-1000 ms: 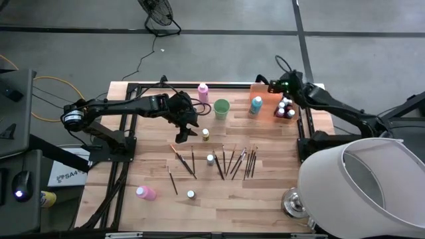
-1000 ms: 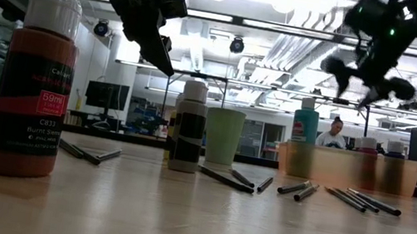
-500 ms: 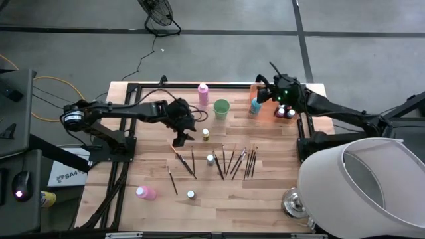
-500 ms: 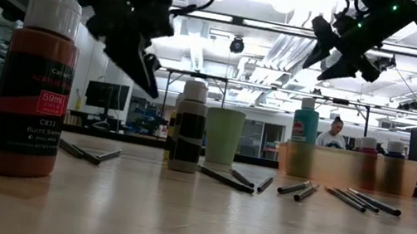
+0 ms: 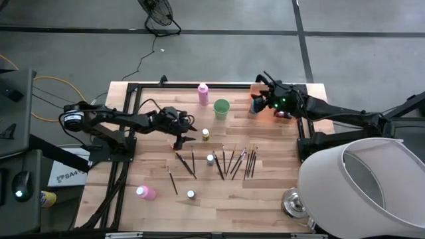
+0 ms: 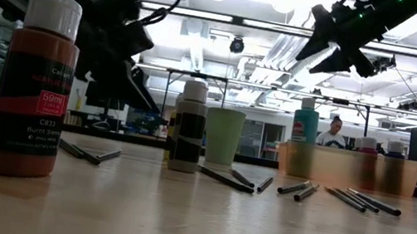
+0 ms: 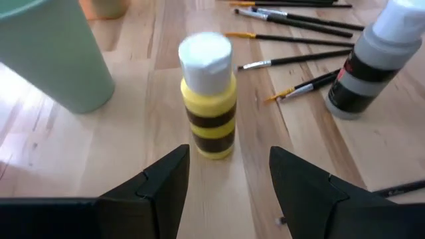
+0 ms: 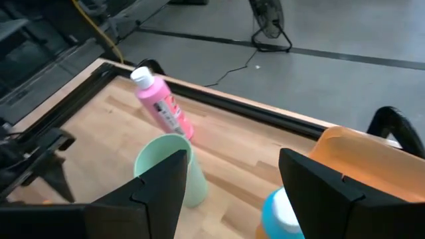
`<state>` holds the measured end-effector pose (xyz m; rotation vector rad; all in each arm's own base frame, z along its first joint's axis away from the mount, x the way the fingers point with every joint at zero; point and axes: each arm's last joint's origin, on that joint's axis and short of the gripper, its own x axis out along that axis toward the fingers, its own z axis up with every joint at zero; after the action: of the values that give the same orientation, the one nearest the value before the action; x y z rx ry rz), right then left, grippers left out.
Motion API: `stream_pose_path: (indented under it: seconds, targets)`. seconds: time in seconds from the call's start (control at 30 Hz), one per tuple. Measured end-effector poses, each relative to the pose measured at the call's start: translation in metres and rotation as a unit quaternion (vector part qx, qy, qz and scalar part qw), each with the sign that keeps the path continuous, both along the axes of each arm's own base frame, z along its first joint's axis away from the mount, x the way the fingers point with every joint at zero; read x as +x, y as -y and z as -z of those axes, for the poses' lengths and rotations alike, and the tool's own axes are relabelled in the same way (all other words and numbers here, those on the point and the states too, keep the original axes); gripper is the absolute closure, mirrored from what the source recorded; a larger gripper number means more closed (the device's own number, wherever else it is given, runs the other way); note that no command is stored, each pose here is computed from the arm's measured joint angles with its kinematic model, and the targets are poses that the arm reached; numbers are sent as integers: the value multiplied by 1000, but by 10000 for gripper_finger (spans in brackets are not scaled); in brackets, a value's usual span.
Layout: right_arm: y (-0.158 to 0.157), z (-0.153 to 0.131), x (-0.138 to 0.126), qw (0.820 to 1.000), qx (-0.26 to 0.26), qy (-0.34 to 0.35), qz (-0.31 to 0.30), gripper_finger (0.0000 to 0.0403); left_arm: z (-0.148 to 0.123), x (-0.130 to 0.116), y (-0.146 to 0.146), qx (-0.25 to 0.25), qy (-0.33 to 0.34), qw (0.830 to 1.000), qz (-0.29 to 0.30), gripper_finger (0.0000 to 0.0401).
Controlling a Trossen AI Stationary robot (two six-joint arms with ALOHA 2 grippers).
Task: Pick & Place Paint Supplies
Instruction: Put the small yellow paint bottle into the orange bin
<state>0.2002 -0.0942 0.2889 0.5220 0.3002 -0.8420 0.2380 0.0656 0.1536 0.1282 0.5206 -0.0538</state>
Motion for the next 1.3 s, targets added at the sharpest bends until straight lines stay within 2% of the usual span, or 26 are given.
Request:
stream_pose_path:
  seconds: [0.1, 0.27, 0.53, 0.93, 1.3]
  targets:
    - [-5, -1, 3, 1000, -9, -3, -17, 171, 7, 1, 0, 4, 6, 1000, -4, 196]
    - [-11, -8, 9, 997, -51, 15, -51, 171, 23, 11, -4, 3, 8, 1000, -5, 196]
    - [-23, -17, 17, 991, -87, 44, -90, 171, 58, 22, -7, -26, -5, 999, -23, 196]
    - [-39, 0, 41, 988, -75, 25, -136, 171, 76, 38, -11, -54, 28, 998, -22, 196]
    - [-42, 14, 60, 987, -60, 25, -147, 171, 72, 52, -15, -54, 32, 998, -22, 197]
